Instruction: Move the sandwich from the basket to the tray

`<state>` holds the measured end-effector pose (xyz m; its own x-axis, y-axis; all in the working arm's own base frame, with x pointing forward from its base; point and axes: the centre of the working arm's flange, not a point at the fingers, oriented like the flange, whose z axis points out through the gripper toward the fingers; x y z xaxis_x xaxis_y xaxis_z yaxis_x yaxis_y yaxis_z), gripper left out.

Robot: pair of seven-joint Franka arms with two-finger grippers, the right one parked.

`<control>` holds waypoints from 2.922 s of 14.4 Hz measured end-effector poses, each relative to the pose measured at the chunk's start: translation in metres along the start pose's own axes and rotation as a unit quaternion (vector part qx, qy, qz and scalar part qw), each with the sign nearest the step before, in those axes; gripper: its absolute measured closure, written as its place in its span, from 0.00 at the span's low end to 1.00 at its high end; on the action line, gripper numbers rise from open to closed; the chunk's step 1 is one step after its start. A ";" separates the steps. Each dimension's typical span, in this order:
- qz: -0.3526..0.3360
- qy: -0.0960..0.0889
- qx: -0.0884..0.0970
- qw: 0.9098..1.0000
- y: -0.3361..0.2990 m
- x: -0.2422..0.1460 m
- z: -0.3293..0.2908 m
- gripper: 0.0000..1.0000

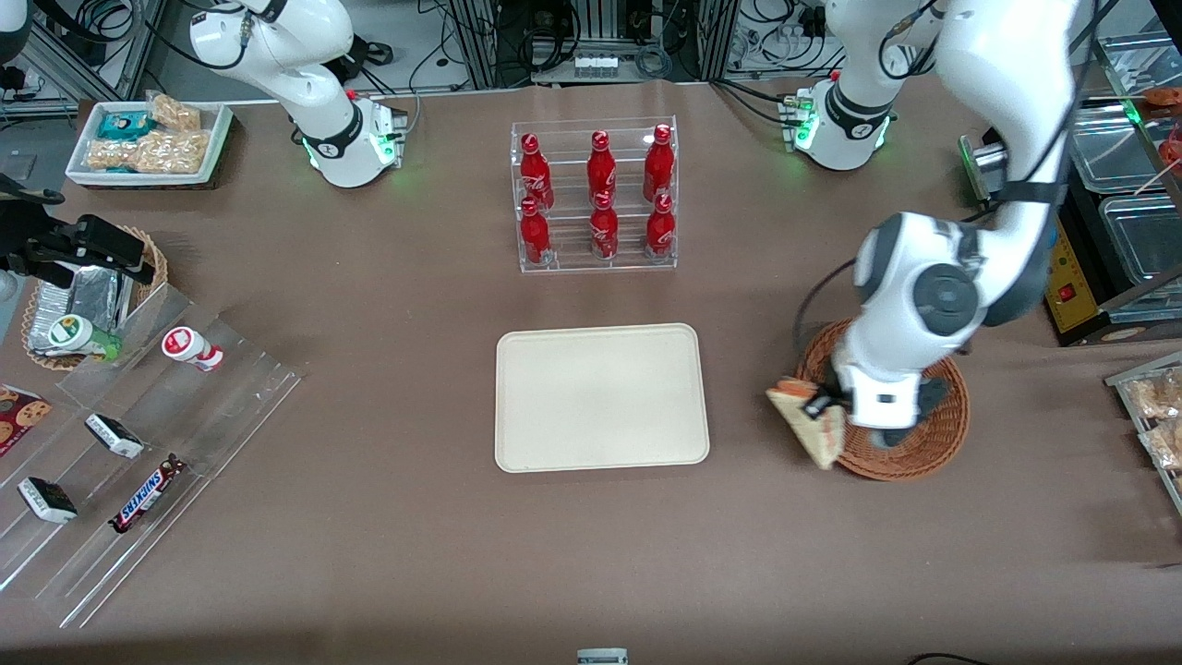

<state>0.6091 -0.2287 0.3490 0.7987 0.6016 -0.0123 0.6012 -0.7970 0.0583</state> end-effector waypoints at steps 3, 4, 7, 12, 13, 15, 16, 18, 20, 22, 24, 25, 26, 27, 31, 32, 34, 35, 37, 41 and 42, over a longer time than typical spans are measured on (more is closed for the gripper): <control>0.060 -0.004 -0.010 0.998 0.060 -0.063 0.014 0.82; 0.080 0.000 -0.015 0.997 0.077 -0.081 0.019 0.86; 0.143 0.026 -0.019 0.989 0.117 -0.125 0.035 0.87; 0.186 0.025 -0.026 0.982 0.157 -0.188 0.059 0.87; 0.188 0.024 -0.026 0.982 0.161 -0.199 0.062 0.87; 0.193 0.023 -0.024 0.981 0.164 -0.217 0.067 0.87; 0.196 0.023 -0.022 0.980 0.165 -0.224 0.069 0.87; 0.208 0.030 -0.014 0.978 0.166 -0.231 0.077 0.87; 0.216 0.032 -0.008 0.976 0.166 -0.237 0.085 0.87; 0.220 0.034 -0.002 0.975 0.165 -0.239 0.093 0.85; 0.222 0.034 0.001 0.974 0.165 -0.244 0.097 0.77; 0.223 0.036 -0.001 0.974 0.166 -0.247 0.096 0.69; 0.223 0.039 -0.005 0.974 0.169 -0.249 0.091 0.58; 0.223 0.043 -0.013 0.974 0.172 -0.248 0.082 0.49; 0.209 0.069 -0.040 0.975 0.176 -0.230 0.004 0.11; 0.200 0.073 -0.037 0.976 0.171 -0.220 -0.020 0.01; 0.188 0.078 -0.027 0.979 0.158 -0.202 -0.060 0.00; 0.183 0.074 -0.017 0.980 0.149 -0.191 -0.070 0.00; 0.166 0.063 0.003 0.984 0.129 -0.156 -0.070 0.00; 0.160 0.042 0.028 0.986 0.080 -0.064 -0.053 0.00; 0.166 0.033 0.028 0.985 0.063 -0.044 -0.056 0.00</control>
<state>0.6102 -0.3019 0.4092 0.9491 0.3085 0.0636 0.3096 -0.9508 -0.0079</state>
